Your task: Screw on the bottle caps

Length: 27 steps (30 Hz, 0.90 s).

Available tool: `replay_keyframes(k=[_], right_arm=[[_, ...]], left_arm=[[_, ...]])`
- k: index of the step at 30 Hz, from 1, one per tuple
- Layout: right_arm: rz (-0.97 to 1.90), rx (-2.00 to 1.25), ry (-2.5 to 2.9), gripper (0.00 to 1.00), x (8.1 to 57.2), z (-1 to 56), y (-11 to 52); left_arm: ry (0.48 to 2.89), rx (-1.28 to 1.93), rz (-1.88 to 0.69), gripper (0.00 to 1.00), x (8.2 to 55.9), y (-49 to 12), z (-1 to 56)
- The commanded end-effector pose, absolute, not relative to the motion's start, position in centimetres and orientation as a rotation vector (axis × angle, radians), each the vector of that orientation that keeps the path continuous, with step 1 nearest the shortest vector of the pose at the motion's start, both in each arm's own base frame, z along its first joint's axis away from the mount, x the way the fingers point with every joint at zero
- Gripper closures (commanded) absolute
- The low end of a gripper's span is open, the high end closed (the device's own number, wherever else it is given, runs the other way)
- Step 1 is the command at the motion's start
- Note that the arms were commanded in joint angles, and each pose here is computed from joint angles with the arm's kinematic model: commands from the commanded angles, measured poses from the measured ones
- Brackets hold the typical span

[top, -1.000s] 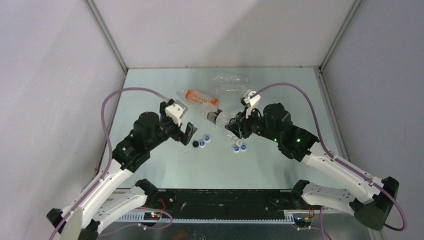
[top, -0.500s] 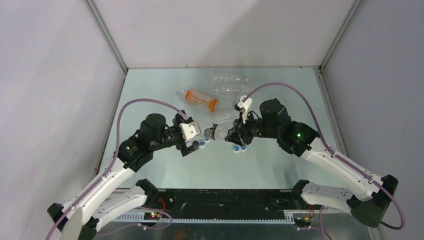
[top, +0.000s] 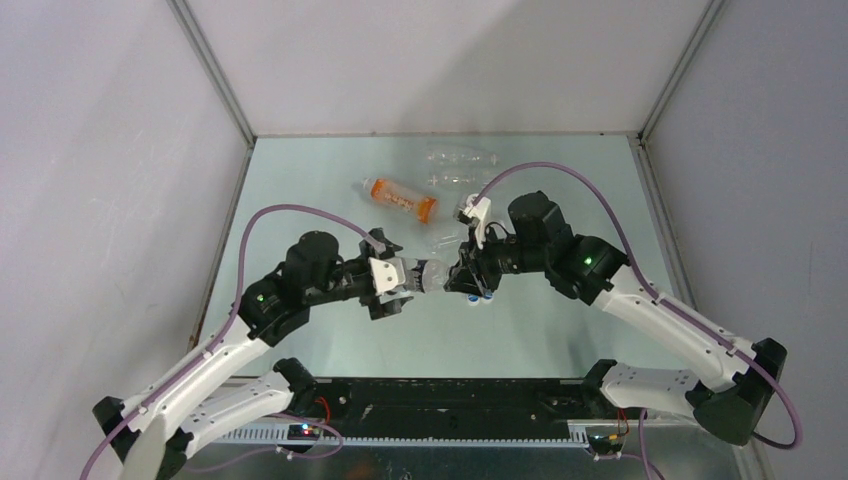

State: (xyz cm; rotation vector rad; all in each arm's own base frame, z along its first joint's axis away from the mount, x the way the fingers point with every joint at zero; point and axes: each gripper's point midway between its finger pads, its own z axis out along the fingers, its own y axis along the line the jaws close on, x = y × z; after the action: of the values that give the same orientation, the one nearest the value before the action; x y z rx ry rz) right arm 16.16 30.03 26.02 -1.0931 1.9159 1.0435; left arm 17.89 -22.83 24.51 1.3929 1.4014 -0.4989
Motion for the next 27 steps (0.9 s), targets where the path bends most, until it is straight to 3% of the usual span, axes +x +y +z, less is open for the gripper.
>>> replay_keyframes(k=[1, 11, 23, 27], right_arm=[[1.09, -1.148, 1.853, 1.0, 15.6, 27.9, 30.8], [1.127, -1.171, 1.847, 1.0, 15.2, 28.1, 31.5], [1.149, -1.19, 1.85, 1.0, 14.9, 28.2, 32.4], [1.149, -1.186, 1.857, 1.0, 15.1, 28.2, 32.6]], left_arm=[[1.304, 1.409, -0.516, 0.02, 17.6, -24.0, 26.0], [1.32, 1.44, -0.562, 0.22, 16.7, -24.3, 24.6], [1.324, 1.471, -0.535, 0.21, 16.3, -24.2, 22.7], [1.331, 1.463, -0.528, 0.36, 16.3, -24.1, 22.7]])
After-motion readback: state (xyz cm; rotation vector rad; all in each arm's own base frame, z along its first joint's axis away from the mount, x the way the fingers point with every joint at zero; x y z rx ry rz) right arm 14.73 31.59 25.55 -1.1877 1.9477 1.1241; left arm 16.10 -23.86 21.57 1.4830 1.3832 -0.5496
